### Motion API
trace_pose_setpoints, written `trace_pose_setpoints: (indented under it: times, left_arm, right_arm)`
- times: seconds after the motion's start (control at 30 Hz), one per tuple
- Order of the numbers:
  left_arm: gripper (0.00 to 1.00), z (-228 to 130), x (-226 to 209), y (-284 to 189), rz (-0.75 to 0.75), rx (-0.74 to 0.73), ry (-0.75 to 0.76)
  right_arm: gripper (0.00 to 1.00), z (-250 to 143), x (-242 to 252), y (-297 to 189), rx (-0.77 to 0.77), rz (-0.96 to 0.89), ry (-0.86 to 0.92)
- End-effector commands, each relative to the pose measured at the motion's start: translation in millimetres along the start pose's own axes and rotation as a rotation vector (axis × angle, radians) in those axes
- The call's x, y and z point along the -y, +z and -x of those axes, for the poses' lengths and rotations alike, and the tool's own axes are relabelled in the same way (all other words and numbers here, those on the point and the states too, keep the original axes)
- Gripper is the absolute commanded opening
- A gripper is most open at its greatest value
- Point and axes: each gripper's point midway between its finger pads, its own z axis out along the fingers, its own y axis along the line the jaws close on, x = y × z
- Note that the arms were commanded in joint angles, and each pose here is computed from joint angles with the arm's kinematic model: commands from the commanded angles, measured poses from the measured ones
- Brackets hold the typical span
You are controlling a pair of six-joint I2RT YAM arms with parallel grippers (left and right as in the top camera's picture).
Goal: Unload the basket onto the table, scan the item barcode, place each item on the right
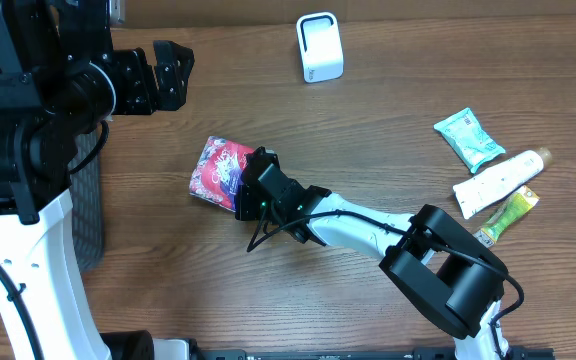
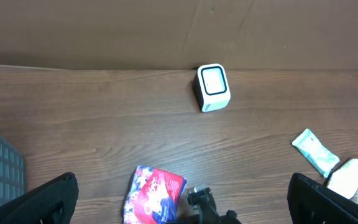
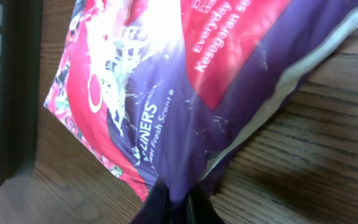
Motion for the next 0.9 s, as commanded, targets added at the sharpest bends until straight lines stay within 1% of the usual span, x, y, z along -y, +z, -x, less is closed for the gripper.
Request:
trace_pose_setpoints:
  times: [0.0,0.1,0.23,0.37,0.53,0.6,0.67,0.77,0.87]
  left_arm:
    - [1.0,2.7,-0.1,0.3,0.001,0.007,0.018]
    - [1.0,2.7,-0.1,0.3,0.001,0.007,0.018]
    - [1.0,2.7,-0.1,0.3,0.001,0.007,0.018]
    - [1.0,2.7,-0.1,0.3,0.001,0.007,0.018]
    - [1.0,2.7,-0.1,0.5,0.001,0.007,0.018]
    - [0.99,2.7,-0.1,0.5,0.001,0.007,0.018]
    - [1.0,2.7,-0.1,0.5,0.001,0.007,0.018]
    - [1.0,2.7,-0.1,0.5,0.001,0.007,0.018]
    - [1.0,2.7,-0.1,0.5,0.001,0.007,0.018]
  right_arm:
    - [0.04,5.4,13.1,-0.6,0.0,-0.042,0.021]
    - [0.04,20.9,17.3,-22.6,0.012,-0.062,0.017]
    - [0.04,50.0,15.1,-70.6,0.055,-0.069,-0.089]
    - [0.04,66.5,21.3,-122.1,0.078,-0.115,-0.221]
    - [0.04,80.8,59.1,-187.4,0.154,-0.386,-0.352]
    - [0.04,78.9,70.7,-203.1,0.154,-0.485,-0.411]
    - [0.04,74.7,88.2,-216.2,0.142,-0.623,-0.46]
    - [0.04,64.1,108.6,-227.5,0.099,-0.785,-0.509]
    - [0.04,50.0,109.0,-218.9,0.041,-0.792,-0.54]
